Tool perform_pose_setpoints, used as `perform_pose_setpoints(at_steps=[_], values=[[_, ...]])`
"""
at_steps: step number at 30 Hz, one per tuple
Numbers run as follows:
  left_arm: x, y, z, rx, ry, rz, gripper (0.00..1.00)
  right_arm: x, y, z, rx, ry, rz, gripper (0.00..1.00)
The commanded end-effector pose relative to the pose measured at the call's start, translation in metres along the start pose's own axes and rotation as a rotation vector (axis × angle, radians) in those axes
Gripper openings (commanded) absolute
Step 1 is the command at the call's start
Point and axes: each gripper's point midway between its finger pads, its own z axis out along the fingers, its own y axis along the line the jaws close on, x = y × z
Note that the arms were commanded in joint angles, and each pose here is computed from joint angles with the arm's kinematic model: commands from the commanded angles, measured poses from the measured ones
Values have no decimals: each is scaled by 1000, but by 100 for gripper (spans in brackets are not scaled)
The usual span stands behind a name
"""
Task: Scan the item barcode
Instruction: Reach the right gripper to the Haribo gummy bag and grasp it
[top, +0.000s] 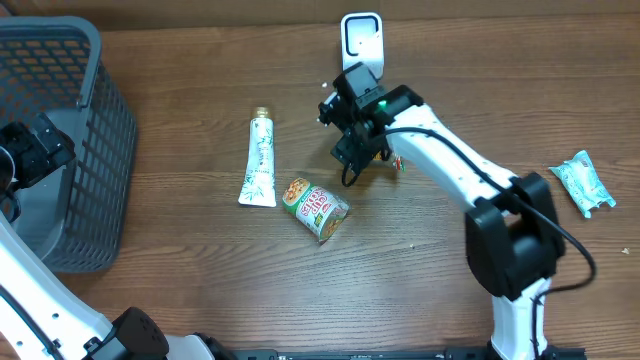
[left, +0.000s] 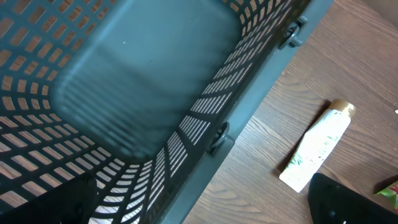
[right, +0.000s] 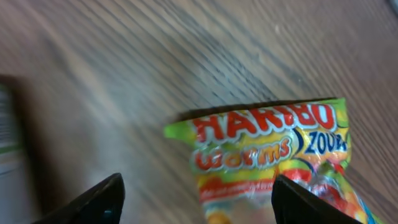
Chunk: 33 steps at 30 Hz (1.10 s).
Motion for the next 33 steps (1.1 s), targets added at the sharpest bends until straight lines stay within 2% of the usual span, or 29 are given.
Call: perform_pose_setpoints(at_steps=[1, 10, 12, 16, 19, 20, 21, 24, 27, 30, 33], values=[[-1, 0, -1, 3, -5, 14, 100, 13, -21, 19, 118, 76, -17, 76], [-1, 0, -1, 3, -5, 14, 100, 40, -39, 49, 184, 190, -8, 74], [-1, 0, -1, 3, -5, 13, 100, 47, -43, 56, 175, 211, 9, 63], [-1, 0, -1, 3, -5, 14, 100, 53, -44, 59, 156, 218, 77, 27], [-1, 0, -1, 3, -5, 14, 100, 50, -30, 58, 99, 216, 69, 20], [-1, 0, -1, 3, -5, 13, 100, 49, -29, 56, 101, 214, 90, 14], [-1, 0, -1, 3, -5, 13, 100, 44, -30, 47, 110, 207, 173, 4], [-1, 0, -1, 3, -5, 14, 99, 30, -22, 19, 38, 188, 240, 4], [-1, 0, -1, 3, -5, 14, 100, 10, -6, -29, -137, 136, 253, 4], [-1, 0, -1, 3, -5, 13, 100, -20, 4, -86, -348, 0, 323, 4], [-1, 0, -1, 3, -5, 14, 100, -33, 3, -121, -528, -83, 441, 4]])
